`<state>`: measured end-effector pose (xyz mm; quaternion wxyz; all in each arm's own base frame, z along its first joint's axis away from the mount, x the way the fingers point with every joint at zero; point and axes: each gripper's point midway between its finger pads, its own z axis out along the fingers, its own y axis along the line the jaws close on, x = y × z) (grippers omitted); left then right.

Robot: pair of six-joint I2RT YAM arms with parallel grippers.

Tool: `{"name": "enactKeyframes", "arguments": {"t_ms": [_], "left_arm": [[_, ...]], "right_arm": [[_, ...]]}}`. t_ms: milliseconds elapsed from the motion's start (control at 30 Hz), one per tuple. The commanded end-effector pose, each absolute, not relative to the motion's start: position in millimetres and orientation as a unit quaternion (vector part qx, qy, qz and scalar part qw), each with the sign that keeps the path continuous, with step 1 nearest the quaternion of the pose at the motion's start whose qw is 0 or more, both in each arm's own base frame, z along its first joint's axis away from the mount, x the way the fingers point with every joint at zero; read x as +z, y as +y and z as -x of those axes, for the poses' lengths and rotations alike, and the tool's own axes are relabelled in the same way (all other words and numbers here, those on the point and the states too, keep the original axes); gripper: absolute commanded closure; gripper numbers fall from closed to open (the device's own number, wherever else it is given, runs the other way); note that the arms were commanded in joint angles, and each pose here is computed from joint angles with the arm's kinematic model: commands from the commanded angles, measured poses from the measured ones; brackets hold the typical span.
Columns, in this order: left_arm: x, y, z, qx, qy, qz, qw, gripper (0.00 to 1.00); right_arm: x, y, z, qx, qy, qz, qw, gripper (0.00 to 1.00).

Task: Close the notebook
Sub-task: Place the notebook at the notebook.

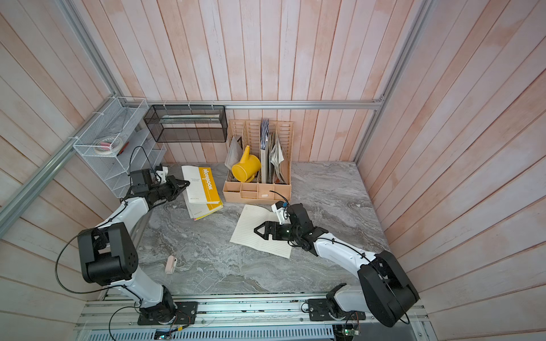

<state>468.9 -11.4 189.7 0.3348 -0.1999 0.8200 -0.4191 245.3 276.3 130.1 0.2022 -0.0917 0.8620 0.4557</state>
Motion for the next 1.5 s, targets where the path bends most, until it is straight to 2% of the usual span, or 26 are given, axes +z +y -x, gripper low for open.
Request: {"name": "enactKeyframes", "arguments": {"t_ms": [0, 700, 1467], "left_arm": [[191, -3, -483, -0.413, 0.816, 0.203, 0.35, 1.0], [130, 10, -503, -0.405, 0.823, 0.237, 0.321, 1.0], [71, 20, -490, -0.354, 0.854, 0.264, 0.276, 1.0]], "right_arm": [[125, 271, -241, 0.45, 0.866, 0.094, 0.197, 0.02], [114, 263, -240, 0.442, 0.873, 0.089, 0.184, 0.02], [114, 258, -236, 0.442, 0.874, 0.083, 0.183, 0.02]]}}
